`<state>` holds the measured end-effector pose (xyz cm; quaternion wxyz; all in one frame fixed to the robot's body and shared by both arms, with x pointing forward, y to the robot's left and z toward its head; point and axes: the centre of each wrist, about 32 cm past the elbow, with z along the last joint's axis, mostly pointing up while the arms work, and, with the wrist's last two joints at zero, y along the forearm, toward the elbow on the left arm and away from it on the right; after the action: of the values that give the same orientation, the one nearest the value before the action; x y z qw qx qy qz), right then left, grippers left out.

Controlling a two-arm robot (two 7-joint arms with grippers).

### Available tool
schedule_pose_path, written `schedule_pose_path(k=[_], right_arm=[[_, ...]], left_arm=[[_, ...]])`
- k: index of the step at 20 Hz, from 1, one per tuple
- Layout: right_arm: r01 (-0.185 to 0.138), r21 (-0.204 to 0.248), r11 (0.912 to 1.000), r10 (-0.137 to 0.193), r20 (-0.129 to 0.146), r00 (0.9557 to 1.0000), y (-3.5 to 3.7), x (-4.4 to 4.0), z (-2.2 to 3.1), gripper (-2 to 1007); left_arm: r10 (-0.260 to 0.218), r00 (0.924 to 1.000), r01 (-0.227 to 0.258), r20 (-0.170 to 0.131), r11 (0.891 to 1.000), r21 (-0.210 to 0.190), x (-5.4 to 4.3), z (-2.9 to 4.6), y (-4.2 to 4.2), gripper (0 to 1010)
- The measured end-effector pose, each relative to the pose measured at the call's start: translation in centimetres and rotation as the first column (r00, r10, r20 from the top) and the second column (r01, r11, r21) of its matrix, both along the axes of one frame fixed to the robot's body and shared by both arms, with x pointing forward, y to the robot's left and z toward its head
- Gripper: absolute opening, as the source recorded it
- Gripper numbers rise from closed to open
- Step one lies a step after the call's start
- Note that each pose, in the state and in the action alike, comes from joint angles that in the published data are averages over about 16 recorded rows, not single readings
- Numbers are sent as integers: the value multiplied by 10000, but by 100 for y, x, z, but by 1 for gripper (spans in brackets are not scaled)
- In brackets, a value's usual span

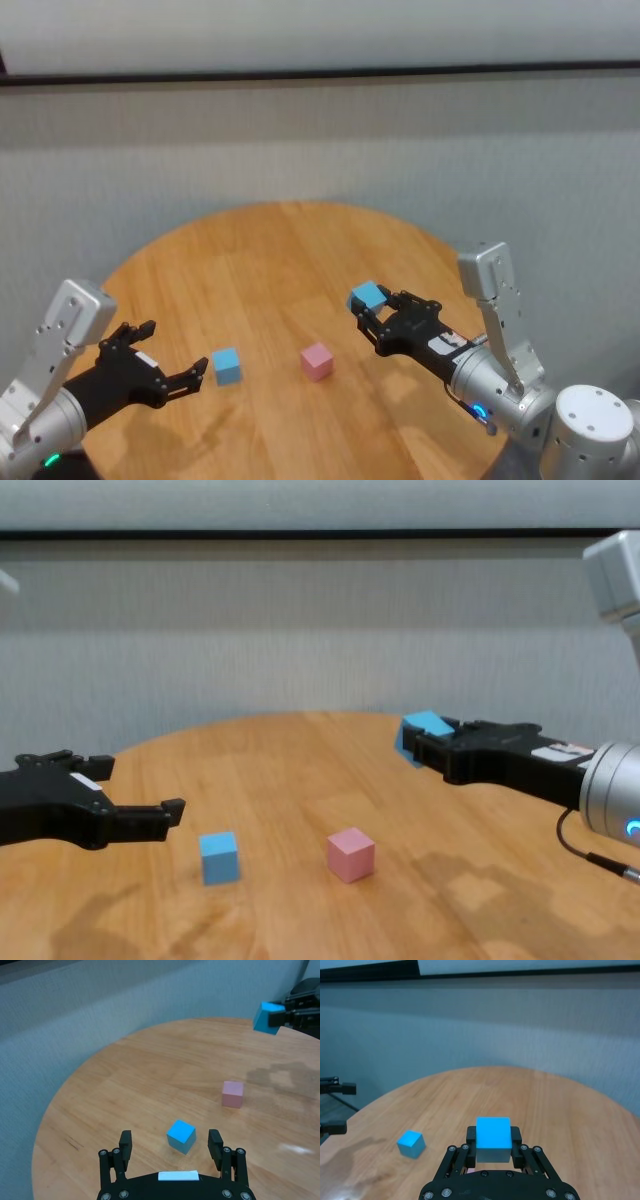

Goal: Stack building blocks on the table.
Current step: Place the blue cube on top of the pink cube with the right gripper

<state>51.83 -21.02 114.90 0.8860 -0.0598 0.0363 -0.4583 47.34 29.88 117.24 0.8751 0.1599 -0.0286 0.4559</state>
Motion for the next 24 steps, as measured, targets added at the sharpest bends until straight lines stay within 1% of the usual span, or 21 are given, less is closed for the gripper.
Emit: schedule_pose_path(k=[5, 8, 11, 15, 24], right_arm=[[-436, 40, 9990, 436, -98, 9990, 19, 63, -29, 371], [-605, 10, 9982, 605, -153, 9981, 30, 92, -47, 371], [-743, -41, 9972, 743, -168, 9971, 39, 117, -53, 371], [-863, -89, 9962, 862, -128, 9962, 46, 144, -45, 371], [-996, -172, 9949, 997, 17, 9950, 61, 171, -17, 371]], left_arm=[[0, 10000, 0, 0, 10000, 0, 0, 0, 0, 1000], [0, 10000, 0, 0, 10000, 0, 0, 0, 0, 1000], [0, 10000, 0, 0, 10000, 0, 0, 0, 0, 1000], [0, 10000, 0, 0, 10000, 0, 0, 0, 0, 1000], [0, 10000, 0, 0, 10000, 0, 0, 0, 0, 1000]])
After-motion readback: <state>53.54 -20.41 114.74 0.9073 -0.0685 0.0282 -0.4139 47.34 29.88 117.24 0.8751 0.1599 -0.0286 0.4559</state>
